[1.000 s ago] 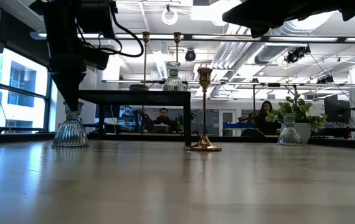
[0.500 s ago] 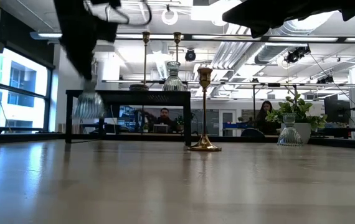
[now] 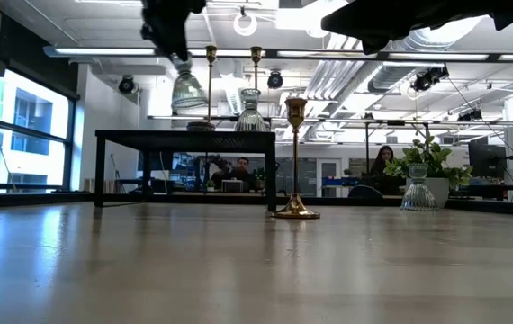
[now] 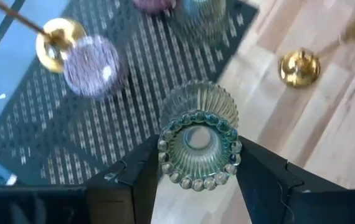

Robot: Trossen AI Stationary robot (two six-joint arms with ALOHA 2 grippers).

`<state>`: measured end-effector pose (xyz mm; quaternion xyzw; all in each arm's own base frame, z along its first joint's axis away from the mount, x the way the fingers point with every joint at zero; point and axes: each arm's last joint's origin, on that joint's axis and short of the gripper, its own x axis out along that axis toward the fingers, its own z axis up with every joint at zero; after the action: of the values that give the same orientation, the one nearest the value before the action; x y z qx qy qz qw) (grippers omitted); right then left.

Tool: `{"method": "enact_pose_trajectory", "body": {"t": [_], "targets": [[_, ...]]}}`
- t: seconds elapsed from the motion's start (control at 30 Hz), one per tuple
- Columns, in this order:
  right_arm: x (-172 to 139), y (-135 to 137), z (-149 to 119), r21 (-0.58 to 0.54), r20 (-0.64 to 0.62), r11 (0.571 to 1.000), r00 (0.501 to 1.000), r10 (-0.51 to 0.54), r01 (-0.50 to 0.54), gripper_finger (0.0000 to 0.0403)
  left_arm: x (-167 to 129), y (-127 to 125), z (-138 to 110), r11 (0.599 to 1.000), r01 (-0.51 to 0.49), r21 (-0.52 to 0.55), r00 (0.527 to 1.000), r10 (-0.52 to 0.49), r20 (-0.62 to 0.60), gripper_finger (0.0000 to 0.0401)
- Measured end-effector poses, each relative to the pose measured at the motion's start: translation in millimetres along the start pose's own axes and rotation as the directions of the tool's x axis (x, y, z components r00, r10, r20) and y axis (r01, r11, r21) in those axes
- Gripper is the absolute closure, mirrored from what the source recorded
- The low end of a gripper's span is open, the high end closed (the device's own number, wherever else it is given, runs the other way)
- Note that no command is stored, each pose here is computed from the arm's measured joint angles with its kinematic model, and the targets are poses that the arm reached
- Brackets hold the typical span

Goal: Pick & Place candle stick holders
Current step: Put the left green glass candle holder on the shelf

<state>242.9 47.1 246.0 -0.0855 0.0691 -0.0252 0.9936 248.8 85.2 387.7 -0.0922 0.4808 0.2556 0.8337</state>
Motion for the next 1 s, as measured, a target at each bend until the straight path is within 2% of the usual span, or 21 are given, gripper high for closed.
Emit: {"method": "enact_pose_trajectory", "body": {"t": [0.2, 0.4, 1.0], "targets": [[0, 0, 0, -0.003, 0.0, 1.0, 1.0, 0.003, -0.003, 0.0402, 22, 13, 22, 1.0, -0.006, 0.013, 1.0, 0.006, -0.029, 0.0223], [0, 0, 0, -0.002, 0.001, 1.0, 1.0, 0.006, -0.006, 0.0401, 41, 23, 28, 0.999, -0.032, 0.01, 0.996, 0.033, -0.081, 0.0223], [0, 0, 0, -0.002, 0.001, 1.0, 1.0, 0.006, -0.006, 0.0402, 48, 27, 32, 0.999, -0.045, 0.022, 0.996, 0.046, -0.07, 0.0222]]}}
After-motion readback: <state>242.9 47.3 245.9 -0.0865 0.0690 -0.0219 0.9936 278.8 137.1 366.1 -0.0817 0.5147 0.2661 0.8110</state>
